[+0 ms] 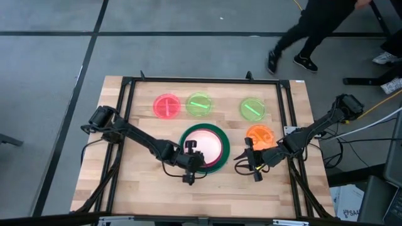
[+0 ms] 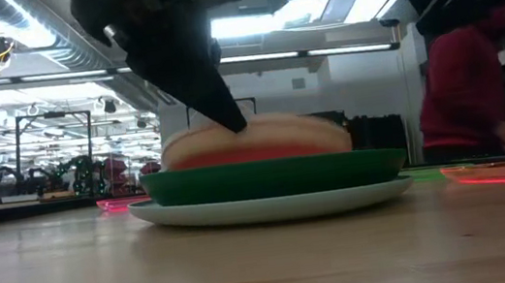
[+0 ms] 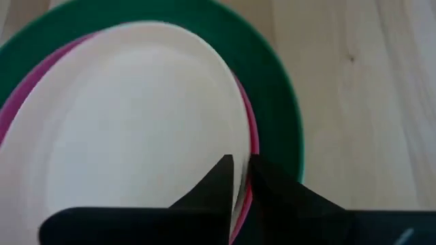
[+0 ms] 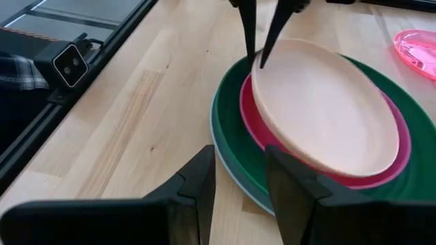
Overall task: Stack plastic plates
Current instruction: Stack the light orange plate on top of the pink plate, then stack the light pink plate on top of the light orange plate
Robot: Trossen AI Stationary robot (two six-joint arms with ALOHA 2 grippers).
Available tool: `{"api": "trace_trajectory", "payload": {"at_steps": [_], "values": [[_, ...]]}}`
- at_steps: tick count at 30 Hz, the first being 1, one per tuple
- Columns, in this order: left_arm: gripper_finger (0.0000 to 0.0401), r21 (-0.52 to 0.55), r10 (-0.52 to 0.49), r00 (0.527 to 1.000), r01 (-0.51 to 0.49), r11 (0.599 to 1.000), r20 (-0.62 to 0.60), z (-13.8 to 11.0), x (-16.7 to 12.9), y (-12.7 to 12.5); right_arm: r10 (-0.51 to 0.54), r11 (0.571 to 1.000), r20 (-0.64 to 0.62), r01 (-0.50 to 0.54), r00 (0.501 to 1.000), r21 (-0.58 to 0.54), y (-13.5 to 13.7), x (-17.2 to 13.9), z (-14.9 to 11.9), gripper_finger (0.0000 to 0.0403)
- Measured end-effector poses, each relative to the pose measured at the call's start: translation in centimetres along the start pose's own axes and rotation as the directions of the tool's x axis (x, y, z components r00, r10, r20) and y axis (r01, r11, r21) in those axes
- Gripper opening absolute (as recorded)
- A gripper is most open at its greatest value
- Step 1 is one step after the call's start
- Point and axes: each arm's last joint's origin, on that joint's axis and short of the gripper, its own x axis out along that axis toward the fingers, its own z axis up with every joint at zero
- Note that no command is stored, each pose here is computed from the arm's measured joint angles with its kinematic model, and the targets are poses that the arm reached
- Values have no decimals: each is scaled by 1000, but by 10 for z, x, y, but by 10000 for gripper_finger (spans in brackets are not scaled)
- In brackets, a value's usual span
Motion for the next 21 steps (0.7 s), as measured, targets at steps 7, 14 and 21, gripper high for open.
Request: {"api": "trace_trajectory", "payload": {"at_steps": [7,14,21], "values": [[89,-26,-8,1000,7,1000,-25,-1,-1,3,-1,1000,0,1,1000,0,0,0,0,117],[101,28,-104,991,107,994,-82,6,-23,0,-1,1000,1,1,1000,0,0,0,0,117],[99,77,8,996,-2,997,-83,6,-54,3,-1,1000,1,1,1000,0,0,0,0,117]]}}
